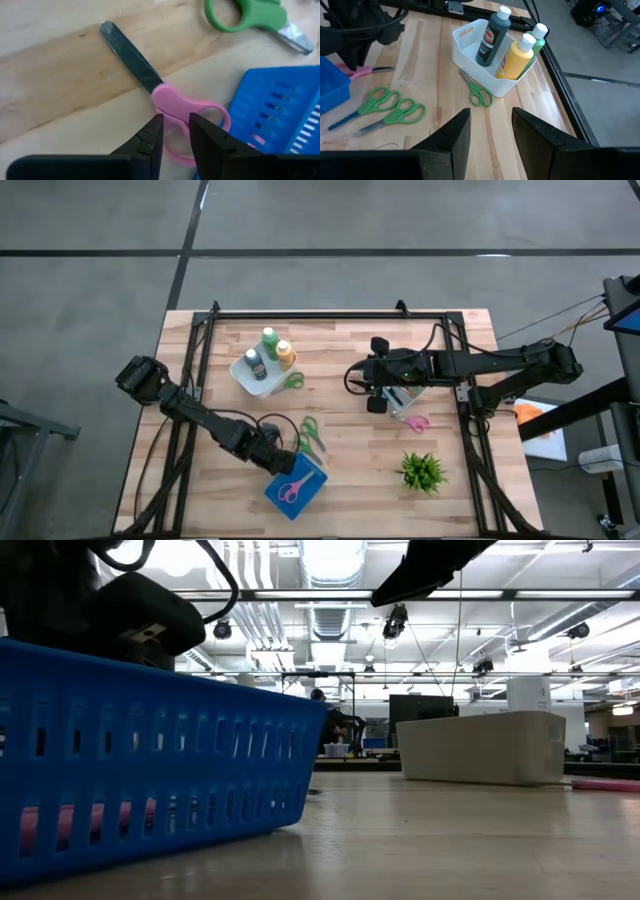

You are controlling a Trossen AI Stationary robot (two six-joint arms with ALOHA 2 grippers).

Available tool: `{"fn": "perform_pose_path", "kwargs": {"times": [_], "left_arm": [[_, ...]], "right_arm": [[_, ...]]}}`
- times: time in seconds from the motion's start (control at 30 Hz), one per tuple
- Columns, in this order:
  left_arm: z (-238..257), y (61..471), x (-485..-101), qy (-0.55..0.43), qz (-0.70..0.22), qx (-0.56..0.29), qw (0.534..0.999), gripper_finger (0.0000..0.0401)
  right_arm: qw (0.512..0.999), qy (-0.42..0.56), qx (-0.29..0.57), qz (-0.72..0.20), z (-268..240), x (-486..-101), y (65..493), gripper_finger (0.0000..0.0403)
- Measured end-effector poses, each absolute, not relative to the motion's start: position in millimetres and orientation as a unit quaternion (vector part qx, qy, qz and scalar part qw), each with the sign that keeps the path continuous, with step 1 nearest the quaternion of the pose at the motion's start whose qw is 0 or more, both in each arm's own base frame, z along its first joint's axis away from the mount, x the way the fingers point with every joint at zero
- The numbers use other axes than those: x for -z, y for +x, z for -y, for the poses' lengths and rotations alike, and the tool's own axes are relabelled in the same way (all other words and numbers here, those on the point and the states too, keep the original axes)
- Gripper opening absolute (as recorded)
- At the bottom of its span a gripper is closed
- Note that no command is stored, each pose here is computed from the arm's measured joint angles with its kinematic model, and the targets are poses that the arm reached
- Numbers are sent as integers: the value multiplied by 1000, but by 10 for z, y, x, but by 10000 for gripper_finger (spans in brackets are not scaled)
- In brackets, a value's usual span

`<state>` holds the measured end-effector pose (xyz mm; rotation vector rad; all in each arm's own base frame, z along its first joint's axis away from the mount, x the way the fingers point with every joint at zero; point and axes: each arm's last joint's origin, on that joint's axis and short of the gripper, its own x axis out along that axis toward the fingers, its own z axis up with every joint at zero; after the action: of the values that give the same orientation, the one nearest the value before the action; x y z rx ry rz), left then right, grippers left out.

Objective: Pick & Place Paint Supplies
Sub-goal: Put the pink scissors into the blue bin

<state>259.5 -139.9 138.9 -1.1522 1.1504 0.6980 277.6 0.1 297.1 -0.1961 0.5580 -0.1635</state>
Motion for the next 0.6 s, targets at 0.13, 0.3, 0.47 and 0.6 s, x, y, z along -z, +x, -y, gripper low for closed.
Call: {"fn": "perform_pose_path", "kwargs": {"times": [0.13,0.3,0.47,0.6], "left_arm": [[1402,2581,-1391,-503,-513,-304,626,98],[1394,2544,-1402,-496,-525,-308,619,98],[1394,2492,-1411,-490,-550,-310,601,98],[1390,2459,-1403,-478,-573,-305,591,98]], "right_arm": [[953,-97,81,-275,0,-2970,2775,143],[953,-96,80,-275,0,-2971,2776,143],[953,-97,80,-275,-1,-2971,2776,143],[953,-97,81,-275,0,-2970,2775,143]]}}
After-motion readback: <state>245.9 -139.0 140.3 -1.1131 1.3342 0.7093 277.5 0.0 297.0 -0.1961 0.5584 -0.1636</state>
